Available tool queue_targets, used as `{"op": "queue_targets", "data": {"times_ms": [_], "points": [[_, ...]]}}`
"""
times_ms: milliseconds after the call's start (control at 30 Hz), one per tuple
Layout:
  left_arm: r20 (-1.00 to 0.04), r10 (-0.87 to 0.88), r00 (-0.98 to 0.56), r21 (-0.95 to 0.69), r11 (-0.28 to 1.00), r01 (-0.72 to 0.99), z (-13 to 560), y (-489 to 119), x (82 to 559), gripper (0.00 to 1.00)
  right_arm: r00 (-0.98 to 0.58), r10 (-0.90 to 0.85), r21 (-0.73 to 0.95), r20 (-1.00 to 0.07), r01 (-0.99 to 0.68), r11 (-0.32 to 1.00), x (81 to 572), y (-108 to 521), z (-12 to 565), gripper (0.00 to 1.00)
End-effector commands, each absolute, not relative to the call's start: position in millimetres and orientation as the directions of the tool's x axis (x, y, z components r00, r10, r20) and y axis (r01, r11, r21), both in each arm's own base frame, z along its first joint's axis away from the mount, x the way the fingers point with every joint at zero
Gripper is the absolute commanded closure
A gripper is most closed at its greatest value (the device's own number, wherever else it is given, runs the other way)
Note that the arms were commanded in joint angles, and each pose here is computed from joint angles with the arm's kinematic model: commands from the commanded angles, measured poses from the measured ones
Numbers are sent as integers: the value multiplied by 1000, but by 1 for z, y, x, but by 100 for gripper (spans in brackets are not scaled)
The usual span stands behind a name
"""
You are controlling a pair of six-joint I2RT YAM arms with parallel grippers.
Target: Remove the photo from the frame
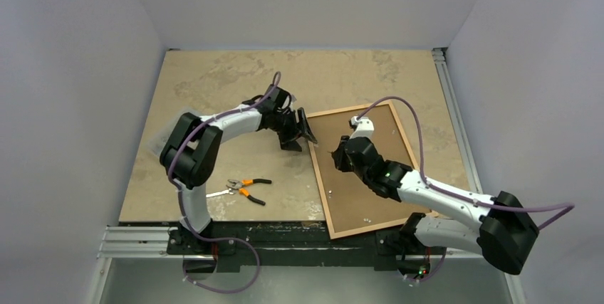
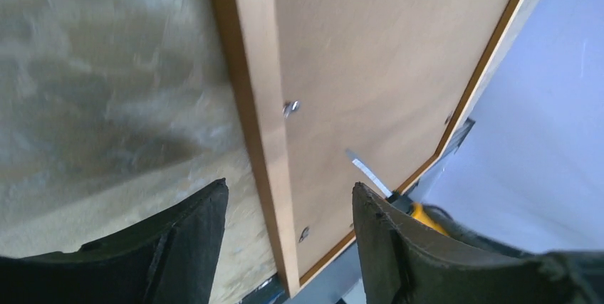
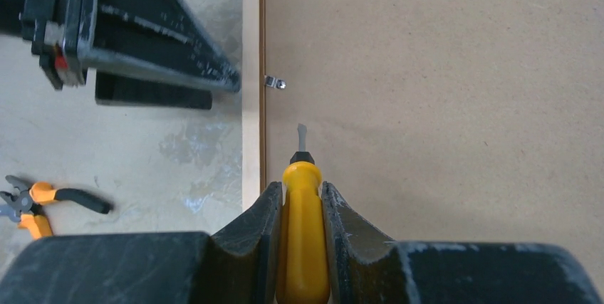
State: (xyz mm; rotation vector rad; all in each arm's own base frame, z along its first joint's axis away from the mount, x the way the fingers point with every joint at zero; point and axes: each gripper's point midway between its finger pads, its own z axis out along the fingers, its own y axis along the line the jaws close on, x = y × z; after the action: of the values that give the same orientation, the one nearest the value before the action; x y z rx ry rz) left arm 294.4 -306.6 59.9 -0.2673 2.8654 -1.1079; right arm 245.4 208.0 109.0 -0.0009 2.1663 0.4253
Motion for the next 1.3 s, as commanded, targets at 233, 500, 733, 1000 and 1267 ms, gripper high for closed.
{"op": "queue_targets", "data": {"times_ms": [233,500,733,1000,1267], "points": [[-68,-255,-965,-540,822,-179,39,-300,352,51,-539,178,316,-824,-175,932,274,240,113,100],[-56,-245,-968,-515,838,-182,23,-299,355,71,-537,179,317,-824,-176,932,279,250,108,100],[-66,-235,-970,-509,844,-170,22,-298,355,86,-535,171,306,-828,-175,936,282,255,107,100],[-59,-236,-970,-512,841,-174,22,-298,352,94,-532,166,293,-830,-163,942,286,257,103,100],[-55,-237,-970,-511,842,-176,22,-297,352,98,-524,127,228,-842,-134,964,289,255,96,100]]}}
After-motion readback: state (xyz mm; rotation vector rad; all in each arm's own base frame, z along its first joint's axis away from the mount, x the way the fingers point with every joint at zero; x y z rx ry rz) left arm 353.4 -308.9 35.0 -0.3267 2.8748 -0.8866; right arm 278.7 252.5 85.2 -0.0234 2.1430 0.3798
